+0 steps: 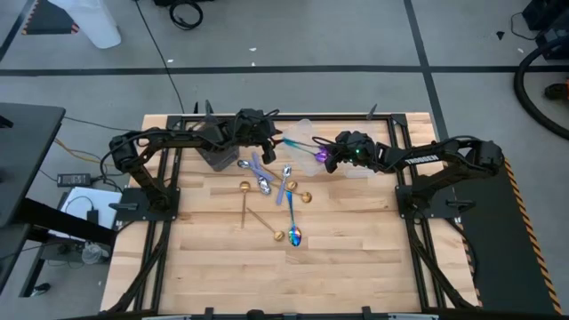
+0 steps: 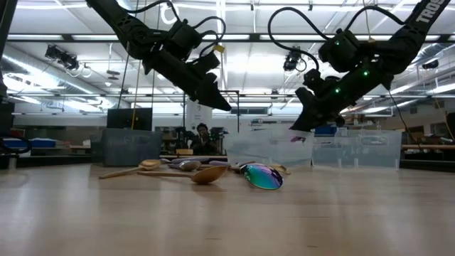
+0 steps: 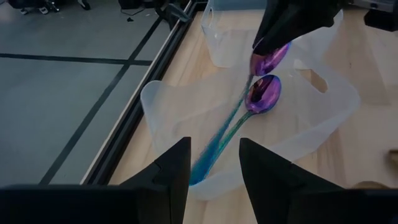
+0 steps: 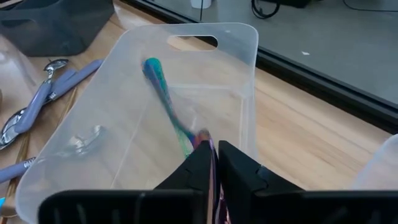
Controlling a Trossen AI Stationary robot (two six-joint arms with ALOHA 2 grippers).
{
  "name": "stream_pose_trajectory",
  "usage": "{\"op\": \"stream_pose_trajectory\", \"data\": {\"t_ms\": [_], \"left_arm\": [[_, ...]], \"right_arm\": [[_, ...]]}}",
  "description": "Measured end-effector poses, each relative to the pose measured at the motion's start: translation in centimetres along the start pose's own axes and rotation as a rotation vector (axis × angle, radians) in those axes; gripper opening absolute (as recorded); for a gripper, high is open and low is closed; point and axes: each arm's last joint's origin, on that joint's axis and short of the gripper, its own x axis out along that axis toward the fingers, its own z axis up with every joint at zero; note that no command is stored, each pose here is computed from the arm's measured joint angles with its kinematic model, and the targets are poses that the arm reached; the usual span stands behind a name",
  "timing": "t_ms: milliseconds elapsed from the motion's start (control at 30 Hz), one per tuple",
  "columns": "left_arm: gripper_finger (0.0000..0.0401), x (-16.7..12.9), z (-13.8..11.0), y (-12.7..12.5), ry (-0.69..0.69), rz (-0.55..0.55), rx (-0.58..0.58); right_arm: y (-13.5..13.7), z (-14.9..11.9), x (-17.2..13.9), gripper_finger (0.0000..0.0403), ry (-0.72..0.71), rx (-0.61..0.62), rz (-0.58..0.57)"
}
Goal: Sort silverware by color (type)
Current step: Put the blue spoon into the left transparent bin, then put the purple spoon into the black bin
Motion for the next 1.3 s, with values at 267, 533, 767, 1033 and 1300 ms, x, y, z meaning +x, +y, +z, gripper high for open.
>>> {"op": "stream_pose_trajectory", "data": {"t_ms": [267,533,767,1033,1300], "left_arm": [[0.0144,0.0,0.0,-0.1,0.003,-0.003,-0.002],[0.0144,0.0,-0.5,-1.5,0.081,-0.054,0.008],[0.0144,-0.9,-1.2,-2.9,0.218,-0.116,0.024],[0.0144,-1.5,-2.1,-4.6,0.342,-0.18,0.049],[0.0144,-1.6,-2.7,-6.5,0.413,-0.251,0.136]], "right_arm": [[0.0,0.0,0.0,0.0083,0.0,-0.004,0.0],[0.1,1.8,-1.0,0.0088,-0.09,-0.029,0.019],[0.4,3.7,-3.2,0.0088,-0.188,-0.036,0.105],[0.5,4.9,-5.1,0.0087,-0.267,-0.077,0.189],[0.7,5.3,-5.8,0.0087,-0.304,-0.114,0.205]]}}
